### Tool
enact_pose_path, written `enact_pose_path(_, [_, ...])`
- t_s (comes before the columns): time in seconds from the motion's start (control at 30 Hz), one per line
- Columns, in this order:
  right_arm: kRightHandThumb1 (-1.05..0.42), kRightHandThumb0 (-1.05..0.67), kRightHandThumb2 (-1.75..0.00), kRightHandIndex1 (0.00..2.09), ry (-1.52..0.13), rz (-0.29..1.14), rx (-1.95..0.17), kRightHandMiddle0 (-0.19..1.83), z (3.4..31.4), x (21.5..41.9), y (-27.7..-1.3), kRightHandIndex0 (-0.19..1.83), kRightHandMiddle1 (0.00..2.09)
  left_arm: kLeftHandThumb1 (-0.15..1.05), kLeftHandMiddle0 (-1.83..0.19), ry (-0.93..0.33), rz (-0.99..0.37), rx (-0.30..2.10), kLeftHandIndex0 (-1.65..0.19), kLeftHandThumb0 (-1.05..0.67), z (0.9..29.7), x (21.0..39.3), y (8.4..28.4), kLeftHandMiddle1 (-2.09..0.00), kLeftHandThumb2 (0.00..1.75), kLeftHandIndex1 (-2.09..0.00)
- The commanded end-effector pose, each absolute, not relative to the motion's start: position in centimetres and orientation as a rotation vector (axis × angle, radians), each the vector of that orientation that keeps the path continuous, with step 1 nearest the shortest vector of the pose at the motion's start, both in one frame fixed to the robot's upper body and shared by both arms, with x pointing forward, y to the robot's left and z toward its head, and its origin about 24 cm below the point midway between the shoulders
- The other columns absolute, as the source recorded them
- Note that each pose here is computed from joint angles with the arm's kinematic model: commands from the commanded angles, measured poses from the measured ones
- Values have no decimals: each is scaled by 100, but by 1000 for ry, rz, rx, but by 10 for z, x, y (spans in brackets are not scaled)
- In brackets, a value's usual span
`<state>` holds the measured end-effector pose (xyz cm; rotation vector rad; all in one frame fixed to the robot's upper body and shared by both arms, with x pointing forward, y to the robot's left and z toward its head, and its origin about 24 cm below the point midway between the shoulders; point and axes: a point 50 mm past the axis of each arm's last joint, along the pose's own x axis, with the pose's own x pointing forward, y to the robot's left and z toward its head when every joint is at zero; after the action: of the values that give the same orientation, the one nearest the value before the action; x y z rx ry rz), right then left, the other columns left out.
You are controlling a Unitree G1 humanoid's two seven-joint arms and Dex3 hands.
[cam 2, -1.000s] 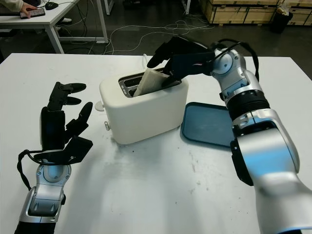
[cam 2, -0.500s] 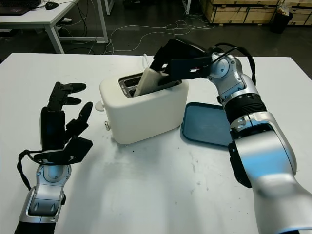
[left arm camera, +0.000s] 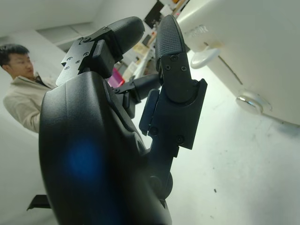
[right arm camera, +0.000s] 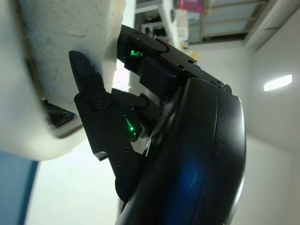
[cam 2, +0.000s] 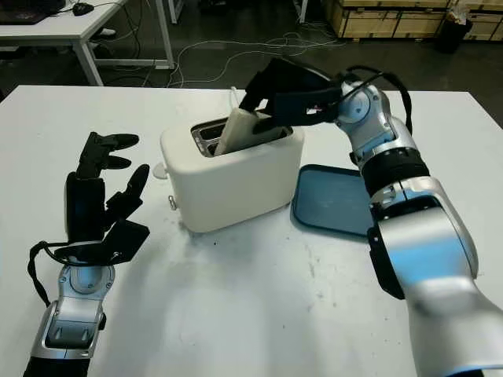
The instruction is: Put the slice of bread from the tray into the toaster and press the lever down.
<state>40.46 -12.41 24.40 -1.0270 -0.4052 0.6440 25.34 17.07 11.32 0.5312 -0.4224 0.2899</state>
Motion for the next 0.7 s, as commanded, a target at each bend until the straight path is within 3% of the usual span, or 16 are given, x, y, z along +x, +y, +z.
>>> enact_pose_path(0.0, [-79, -27, -1, 68, -461, 649, -1008, 120, 261, 403, -114, 112, 15, 92, -25, -435, 295, 534, -23, -58, 114, 254, 170, -138, 47, -106])
enact_pose_path(0.37, [-72, -29, 0, 70, -540, 705, -1085, 125, 271, 397, -91, 116, 17, 92, -25, -435, 293, 538, -22, -57, 114, 253, 171, -138, 48, -106])
enact_pose_path(0.53, [-71, -29, 0, 72, -511, 737, -1132, 126, 260, 397, -88, 119, 17, 92, -24, -430, 294, 540, -22, -58, 114, 253, 171, -138, 48, -106])
enact_pose_path(0.67, [-70, -25, 0, 62, -461, 785, -1181, 127, 247, 396, -88, 124, 15, 92, -25, -439, 296, 543, -23, -58, 114, 253, 171, -138, 47, -107])
